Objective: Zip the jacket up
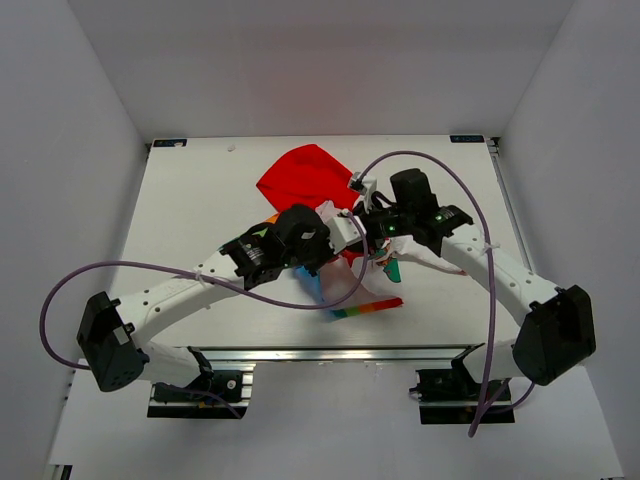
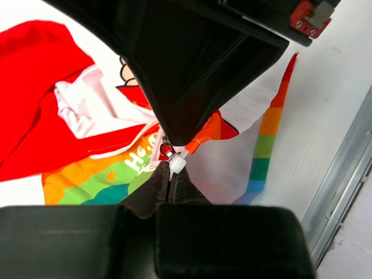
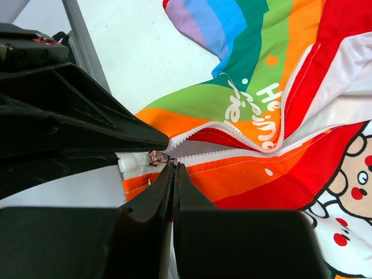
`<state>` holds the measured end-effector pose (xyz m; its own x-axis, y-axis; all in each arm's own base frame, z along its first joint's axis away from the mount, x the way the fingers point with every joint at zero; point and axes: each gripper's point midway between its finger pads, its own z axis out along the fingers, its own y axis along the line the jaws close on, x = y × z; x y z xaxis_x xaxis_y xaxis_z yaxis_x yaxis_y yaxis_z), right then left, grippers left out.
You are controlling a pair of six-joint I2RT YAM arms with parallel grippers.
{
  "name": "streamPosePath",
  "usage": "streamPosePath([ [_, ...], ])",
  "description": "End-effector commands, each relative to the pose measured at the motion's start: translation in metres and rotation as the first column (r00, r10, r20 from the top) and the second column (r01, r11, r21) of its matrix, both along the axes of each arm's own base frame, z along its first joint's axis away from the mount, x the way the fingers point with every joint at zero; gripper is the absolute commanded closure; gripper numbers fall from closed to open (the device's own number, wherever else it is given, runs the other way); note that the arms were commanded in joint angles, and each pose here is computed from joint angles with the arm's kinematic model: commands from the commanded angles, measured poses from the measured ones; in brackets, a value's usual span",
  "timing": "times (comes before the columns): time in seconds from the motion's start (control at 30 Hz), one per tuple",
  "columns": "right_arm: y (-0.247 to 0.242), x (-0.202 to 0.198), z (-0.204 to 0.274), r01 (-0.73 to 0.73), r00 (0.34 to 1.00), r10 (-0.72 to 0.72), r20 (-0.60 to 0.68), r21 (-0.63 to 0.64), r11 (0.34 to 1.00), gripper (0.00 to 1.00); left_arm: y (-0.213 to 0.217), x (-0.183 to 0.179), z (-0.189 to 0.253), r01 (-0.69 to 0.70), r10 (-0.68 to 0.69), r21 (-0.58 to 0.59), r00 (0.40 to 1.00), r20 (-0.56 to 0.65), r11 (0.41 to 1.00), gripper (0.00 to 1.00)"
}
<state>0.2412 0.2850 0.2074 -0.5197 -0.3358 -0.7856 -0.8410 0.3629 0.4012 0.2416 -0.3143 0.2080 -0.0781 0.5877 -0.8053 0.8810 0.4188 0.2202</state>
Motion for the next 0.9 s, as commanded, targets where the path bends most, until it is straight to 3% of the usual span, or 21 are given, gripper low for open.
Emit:
streamPosePath([
  [0.0,-0.013,0.036,-0.024,0.141,0.990,-0.139,0.032,-0.111,0.984,1.00,-0.003,-0.013,0.053,0.051,-0.042,-0.135,0.997,0.063,0.989,1.00],
  [0.2,-0.019,0.056,-0.045,0.222,0.975,-0.219,0.039,-0.187,0.957,1.00,0.001,-0.018,0.064,0.049,-0.038,-0.168,0.997,0.071,0.985,1.00],
  [0.5,-0.007,0.023,0.019,0.075,0.990,-0.076,0.120,0.014,0.997,1.00,0.002,-0.008,0.044,-0.008,0.015,-0.135,0.999,0.050,0.991,1.00],
  [0.57,-0.007,0.012,0.037,0.038,0.987,-0.046,0.151,0.060,0.998,1.00,0.000,-0.007,0.040,-0.018,0.023,-0.129,0.999,0.034,0.991,0.96],
  [0.7,-0.006,-0.006,0.053,-0.022,0.986,0.003,0.164,0.112,0.993,1.00,-0.003,-0.003,0.039,-0.034,0.037,-0.127,0.999,0.022,0.991,0.76],
  [0.87,-0.008,-0.016,0.059,-0.050,0.986,0.029,0.163,0.129,0.990,1.00,-0.003,0.000,0.040,-0.047,0.050,-0.122,0.998,0.027,0.991,0.65],
])
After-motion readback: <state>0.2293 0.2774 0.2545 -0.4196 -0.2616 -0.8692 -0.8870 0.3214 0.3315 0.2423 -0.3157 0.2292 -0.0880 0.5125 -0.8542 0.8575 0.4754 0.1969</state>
